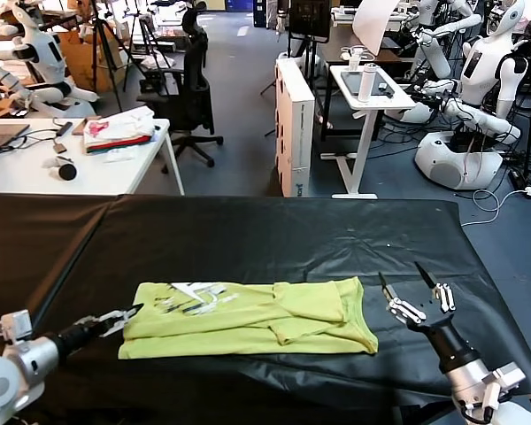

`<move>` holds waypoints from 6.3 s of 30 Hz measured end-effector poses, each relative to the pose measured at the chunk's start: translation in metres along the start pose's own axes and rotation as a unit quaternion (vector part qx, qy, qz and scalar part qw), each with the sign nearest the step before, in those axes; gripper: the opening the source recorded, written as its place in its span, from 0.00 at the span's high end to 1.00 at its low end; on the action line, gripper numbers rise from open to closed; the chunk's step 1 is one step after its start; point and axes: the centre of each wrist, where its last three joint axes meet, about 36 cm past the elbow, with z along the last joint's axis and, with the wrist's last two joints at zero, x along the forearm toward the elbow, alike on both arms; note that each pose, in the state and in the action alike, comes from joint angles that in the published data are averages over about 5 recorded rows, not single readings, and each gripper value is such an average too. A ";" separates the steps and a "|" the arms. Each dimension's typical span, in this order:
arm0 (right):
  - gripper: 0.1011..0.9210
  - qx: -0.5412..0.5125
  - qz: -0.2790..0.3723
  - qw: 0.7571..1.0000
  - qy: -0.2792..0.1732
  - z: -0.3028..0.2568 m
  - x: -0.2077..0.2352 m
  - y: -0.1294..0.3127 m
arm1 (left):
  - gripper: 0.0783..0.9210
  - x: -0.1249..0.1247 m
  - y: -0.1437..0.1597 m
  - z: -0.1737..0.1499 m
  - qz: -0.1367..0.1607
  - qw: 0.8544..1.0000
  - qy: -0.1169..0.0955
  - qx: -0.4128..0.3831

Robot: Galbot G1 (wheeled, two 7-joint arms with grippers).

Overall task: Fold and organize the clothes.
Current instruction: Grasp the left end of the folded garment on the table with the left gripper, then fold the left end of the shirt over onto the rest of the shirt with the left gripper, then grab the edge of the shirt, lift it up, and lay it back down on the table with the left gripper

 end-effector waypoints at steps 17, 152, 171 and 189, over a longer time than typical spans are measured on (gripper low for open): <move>0.02 0.002 -0.001 1.000 0.004 0.001 0.000 -0.001 | 0.02 -0.008 0.004 0.024 0.000 1.000 0.013 0.025; 0.02 0.004 0.055 0.997 0.051 0.035 0.008 0.041 | 0.38 -0.137 -0.258 0.125 0.183 0.980 0.019 0.070; 0.02 0.069 -0.070 0.990 0.104 0.041 -0.025 0.055 | 0.02 -0.114 -0.269 0.107 0.171 0.984 -0.043 0.016; 0.02 0.158 -0.109 0.964 0.181 0.052 -0.093 0.112 | 0.02 -0.072 -0.204 0.086 0.050 0.984 -0.148 -0.082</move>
